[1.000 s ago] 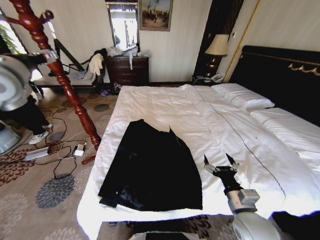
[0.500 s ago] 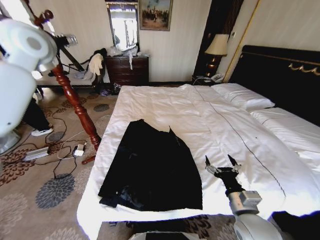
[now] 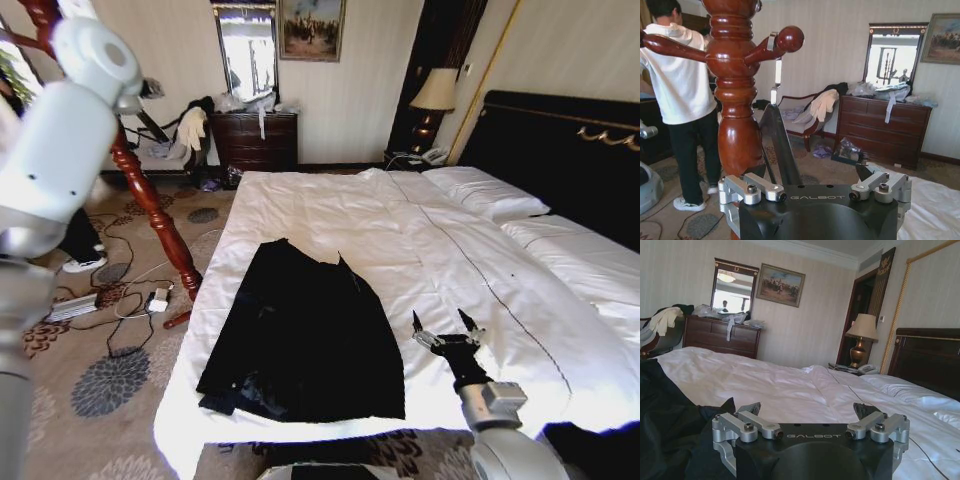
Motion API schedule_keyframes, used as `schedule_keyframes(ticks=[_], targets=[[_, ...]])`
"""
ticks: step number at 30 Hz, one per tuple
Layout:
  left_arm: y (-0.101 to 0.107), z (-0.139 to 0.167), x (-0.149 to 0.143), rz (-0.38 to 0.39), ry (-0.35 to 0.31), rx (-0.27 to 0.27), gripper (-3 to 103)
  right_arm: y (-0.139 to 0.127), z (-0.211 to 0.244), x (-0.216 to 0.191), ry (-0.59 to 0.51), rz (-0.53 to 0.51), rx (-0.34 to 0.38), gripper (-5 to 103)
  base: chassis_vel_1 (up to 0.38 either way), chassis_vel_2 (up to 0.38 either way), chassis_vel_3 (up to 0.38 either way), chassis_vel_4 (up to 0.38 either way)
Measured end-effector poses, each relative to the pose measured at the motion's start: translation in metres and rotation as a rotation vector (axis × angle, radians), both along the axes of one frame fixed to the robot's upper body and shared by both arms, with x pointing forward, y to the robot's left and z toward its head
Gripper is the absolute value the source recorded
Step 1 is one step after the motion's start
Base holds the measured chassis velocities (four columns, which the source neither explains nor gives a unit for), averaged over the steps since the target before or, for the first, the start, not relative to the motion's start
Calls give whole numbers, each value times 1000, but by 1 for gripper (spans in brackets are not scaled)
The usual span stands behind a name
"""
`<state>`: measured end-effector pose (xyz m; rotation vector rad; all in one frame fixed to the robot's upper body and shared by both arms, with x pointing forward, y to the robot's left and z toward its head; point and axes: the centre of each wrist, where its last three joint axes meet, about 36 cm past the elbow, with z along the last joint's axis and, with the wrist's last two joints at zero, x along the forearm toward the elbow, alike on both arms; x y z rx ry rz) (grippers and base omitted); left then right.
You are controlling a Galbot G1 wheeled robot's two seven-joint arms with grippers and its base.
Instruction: Pick up the clothes from the bed and hang them on the clothes hanger.
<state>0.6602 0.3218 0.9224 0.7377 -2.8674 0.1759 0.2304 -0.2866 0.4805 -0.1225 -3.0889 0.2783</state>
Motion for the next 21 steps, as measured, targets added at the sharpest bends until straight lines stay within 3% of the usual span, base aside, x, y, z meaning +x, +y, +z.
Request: schedule_keyframes(ticks=[4,11,18,20,21], targets=[[3,-1,8,20,14,-9,102,-1,1,0,-1,-4,2,100,0,0,0,0],[10,-5,24,42,41,-37,93,-3,-1,2,-9,-11,0,100,0,0,0,0],[17,-15,30,70,32,-8,61,1,-4,3,-1,-14,19,100,0,0,0,0],[18,-16,30,70,31,-6,61,1,-4,3,-2,-14,20,100,0,0,0,0],[18,-16,30,70,30,-6,56,1,-4,4,-3,-16,19,100,0,0,0,0]])
